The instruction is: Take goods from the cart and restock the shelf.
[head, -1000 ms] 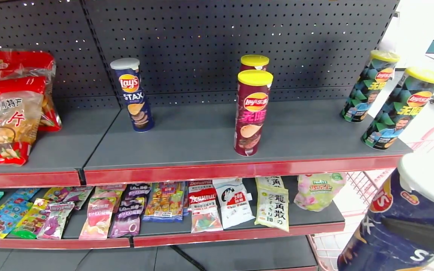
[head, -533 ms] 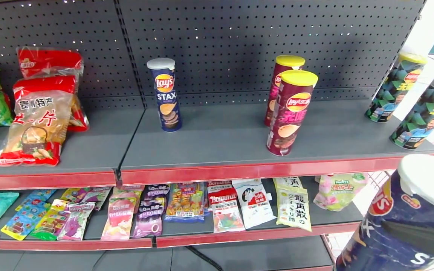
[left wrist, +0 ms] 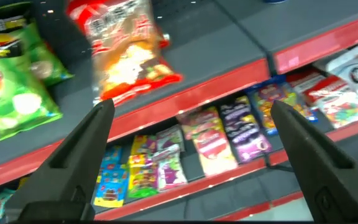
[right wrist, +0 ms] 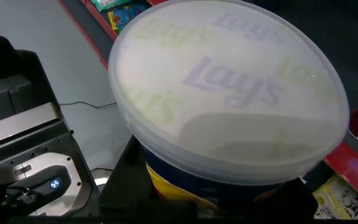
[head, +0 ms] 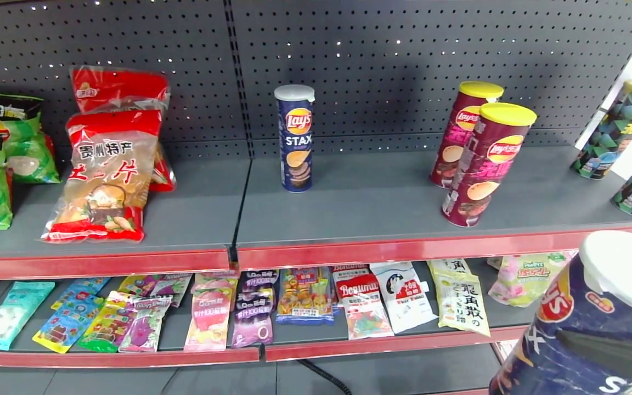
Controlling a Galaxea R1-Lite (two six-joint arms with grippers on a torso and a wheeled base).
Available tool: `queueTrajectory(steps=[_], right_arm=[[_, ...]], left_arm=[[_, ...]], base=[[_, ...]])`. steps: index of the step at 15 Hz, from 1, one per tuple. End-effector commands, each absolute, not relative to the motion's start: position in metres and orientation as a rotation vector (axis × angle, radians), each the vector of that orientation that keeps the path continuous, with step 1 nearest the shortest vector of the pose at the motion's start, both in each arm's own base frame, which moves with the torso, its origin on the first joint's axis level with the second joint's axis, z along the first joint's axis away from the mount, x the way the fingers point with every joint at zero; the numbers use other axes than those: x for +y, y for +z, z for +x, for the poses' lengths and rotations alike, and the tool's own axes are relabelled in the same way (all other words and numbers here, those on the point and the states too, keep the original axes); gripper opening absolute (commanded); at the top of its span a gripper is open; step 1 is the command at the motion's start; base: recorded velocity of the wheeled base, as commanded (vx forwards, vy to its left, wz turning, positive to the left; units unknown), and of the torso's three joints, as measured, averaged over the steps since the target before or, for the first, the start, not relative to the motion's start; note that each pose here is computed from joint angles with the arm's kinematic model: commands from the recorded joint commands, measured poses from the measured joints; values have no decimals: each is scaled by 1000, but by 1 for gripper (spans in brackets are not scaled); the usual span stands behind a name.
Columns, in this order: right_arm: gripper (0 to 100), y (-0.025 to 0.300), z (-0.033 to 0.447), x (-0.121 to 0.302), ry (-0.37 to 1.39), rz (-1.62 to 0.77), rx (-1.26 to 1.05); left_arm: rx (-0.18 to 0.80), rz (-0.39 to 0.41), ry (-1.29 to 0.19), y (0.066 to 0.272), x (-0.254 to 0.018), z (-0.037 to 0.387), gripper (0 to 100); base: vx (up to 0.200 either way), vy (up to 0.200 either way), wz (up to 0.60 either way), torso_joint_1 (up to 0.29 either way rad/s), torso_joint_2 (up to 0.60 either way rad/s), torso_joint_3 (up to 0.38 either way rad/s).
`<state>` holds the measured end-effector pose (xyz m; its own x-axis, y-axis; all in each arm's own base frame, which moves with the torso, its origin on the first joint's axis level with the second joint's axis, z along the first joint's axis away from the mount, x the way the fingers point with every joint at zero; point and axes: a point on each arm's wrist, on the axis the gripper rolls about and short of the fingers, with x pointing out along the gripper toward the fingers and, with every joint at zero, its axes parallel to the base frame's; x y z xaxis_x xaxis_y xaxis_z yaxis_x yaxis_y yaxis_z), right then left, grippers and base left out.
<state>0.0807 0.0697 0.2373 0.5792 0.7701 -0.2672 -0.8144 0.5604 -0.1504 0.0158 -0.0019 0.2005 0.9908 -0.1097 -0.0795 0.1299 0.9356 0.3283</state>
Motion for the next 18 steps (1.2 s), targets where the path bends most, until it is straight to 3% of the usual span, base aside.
queueTrajectory(steps=[1, 8, 18], right_arm=[[0, 238, 80, 69, 941, -275, 171], [0, 238, 75, 69, 967, -280, 157], [0, 237, 74, 70, 974, -280, 162]], left_arm=[[60, 340, -123, 200, -2, 16, 100], [82, 391, -112, 185, -1, 12, 100], [88, 393, -115, 185, -1, 13, 100]], base=[[0, 200, 0, 2, 7, 2], [0, 29, 0, 1, 1, 0], [180, 0, 0, -2, 4, 4]])
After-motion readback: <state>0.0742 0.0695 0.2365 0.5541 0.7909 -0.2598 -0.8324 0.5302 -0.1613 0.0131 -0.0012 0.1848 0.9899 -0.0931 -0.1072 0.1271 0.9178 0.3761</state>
